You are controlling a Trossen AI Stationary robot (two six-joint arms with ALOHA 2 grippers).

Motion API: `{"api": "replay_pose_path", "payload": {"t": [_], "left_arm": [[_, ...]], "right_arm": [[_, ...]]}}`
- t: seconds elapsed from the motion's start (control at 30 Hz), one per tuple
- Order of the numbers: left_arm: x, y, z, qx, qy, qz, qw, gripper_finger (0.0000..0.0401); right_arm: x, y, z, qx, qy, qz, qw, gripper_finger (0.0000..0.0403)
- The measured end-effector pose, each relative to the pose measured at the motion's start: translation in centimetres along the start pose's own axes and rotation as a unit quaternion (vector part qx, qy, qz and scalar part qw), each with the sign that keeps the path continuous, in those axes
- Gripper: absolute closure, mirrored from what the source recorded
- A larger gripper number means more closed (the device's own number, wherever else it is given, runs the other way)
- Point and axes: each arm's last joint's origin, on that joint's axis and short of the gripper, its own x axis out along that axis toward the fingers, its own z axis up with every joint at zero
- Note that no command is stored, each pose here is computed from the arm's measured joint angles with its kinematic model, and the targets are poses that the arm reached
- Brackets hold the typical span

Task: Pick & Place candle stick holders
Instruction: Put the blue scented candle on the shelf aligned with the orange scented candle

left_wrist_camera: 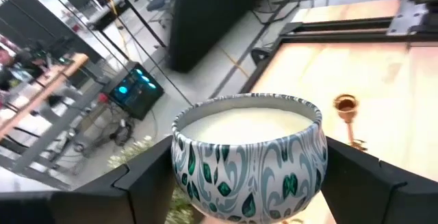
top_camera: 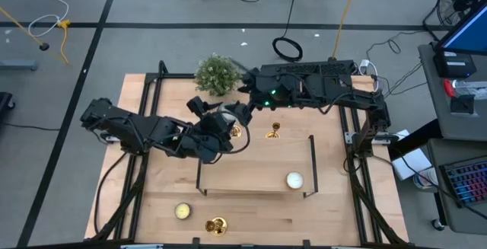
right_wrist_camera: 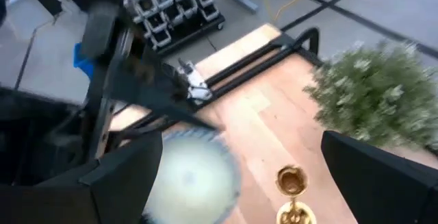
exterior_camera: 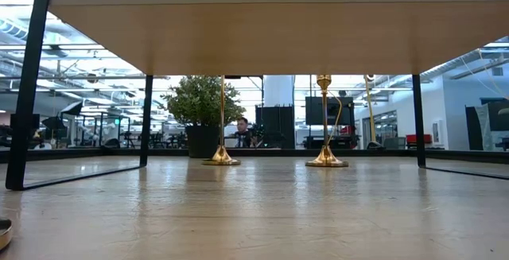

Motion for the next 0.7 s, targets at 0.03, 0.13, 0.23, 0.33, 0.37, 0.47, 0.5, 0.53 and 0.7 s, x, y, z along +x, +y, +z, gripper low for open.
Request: {"api": "replay_pose_path", "payload": {"t": [0.03,0.13,0.23,0.33,0.37,0.47,0.5,0.53,0.7], "left_arm": [[-0.1,-0.1,-0.1,-0.009,0.002,-0.004,1.0,0.0102],[-0.5,-0.3,-0.2,-0.046,0.005,-0.017,0.999,0.0102],[-1.0,-0.7,-0.3,-0.079,0.003,-0.026,0.997,0.0102],[-1.5,-1.0,-0.4,-0.113,0.0,-0.035,0.993,0.0102],[-1.7,-1.1,-0.3,-0.126,-0.001,-0.039,0.991,0.0101],[-2.3,-1.5,-0.4,-0.163,-0.006,-0.047,0.985,0.0102],[-2.5,-1.6,-0.4,-0.174,-0.007,-0.049,0.983,0.0102],[-2.8,-1.7,-0.4,-0.187,-0.01,-0.052,0.981,0.0102],[-4.1,-2.6,-0.3,-0.231,-0.027,-0.069,0.97,0.0102]], "right_arm": [[-0.4,-0.3,0.2,-0.001,-0.002,-0.003,1.0,0.0008],[-1.7,-1.0,0.5,-0.014,0.005,-0.013,1.0,0.0009],[-3.4,-1.5,0.9,-0.032,0.001,-0.015,0.999,0.0009],[-4.8,-1.7,1.1,-0.054,-0.002,-0.013,0.998,0.0009],[-5.6,-1.8,1.1,-0.06,0.0,-0.013,0.998,0.0009],[-7.3,-2.1,1.3,-0.059,-0.004,-0.012,0.998,0.0009],[-8.1,-2.2,1.3,-0.056,-0.004,-0.012,0.998,0.0009],[-8.8,-2.4,1.3,-0.054,0.0,-0.014,0.998,0.0009],[-12.0,-2.8,1.2,-0.052,-0.006,-0.005,0.999,0.0009]]}}
